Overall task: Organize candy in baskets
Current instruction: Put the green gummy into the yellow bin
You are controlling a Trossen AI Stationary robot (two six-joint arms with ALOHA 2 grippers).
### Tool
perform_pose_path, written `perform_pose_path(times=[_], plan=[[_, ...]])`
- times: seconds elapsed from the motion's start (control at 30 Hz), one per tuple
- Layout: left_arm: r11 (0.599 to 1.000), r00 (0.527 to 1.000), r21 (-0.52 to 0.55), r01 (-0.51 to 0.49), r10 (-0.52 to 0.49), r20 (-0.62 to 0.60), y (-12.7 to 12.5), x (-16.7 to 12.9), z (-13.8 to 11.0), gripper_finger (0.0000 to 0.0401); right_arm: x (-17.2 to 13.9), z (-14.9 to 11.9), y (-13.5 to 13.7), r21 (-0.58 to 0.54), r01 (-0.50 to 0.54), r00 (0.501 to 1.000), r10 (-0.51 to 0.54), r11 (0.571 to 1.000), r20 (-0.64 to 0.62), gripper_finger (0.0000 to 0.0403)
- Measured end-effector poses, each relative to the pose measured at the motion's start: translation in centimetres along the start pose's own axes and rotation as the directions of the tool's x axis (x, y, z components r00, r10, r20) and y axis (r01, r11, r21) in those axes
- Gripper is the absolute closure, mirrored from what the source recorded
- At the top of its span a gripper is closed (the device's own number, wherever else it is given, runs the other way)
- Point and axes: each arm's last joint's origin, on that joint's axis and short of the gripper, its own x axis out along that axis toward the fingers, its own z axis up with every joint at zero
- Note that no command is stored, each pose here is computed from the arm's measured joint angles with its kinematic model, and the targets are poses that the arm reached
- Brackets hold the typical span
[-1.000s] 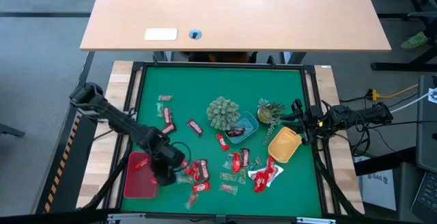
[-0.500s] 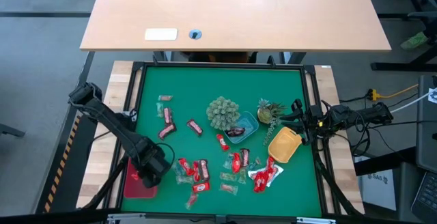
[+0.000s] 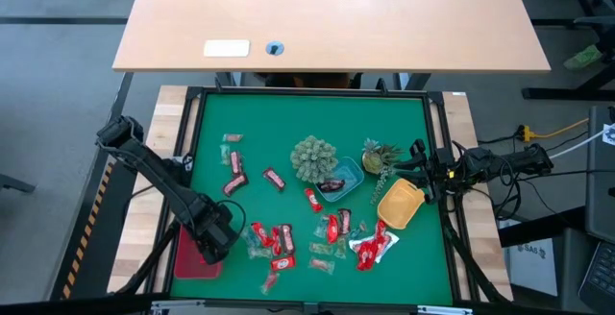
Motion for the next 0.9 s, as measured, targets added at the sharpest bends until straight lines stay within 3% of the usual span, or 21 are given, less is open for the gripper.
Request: perform_pose_path(times=[0.4,0.9], plan=[[0.984,0.99,0.105,0.142,-0.142,-0.012,-1.4,-0.1,0.1,0.0205,0.0,0.0,0.0,0.0,0.0,1.0,0.0,1.0,0.0,0.0308],[0.942,0.947,0.128,0.311,-0.318,0.037,-3.1,-0.7,0.7,0.0205,0.0,0.0,0.0,0.0,0.0,1.0,0.0,1.0,0.0,0.0308]])
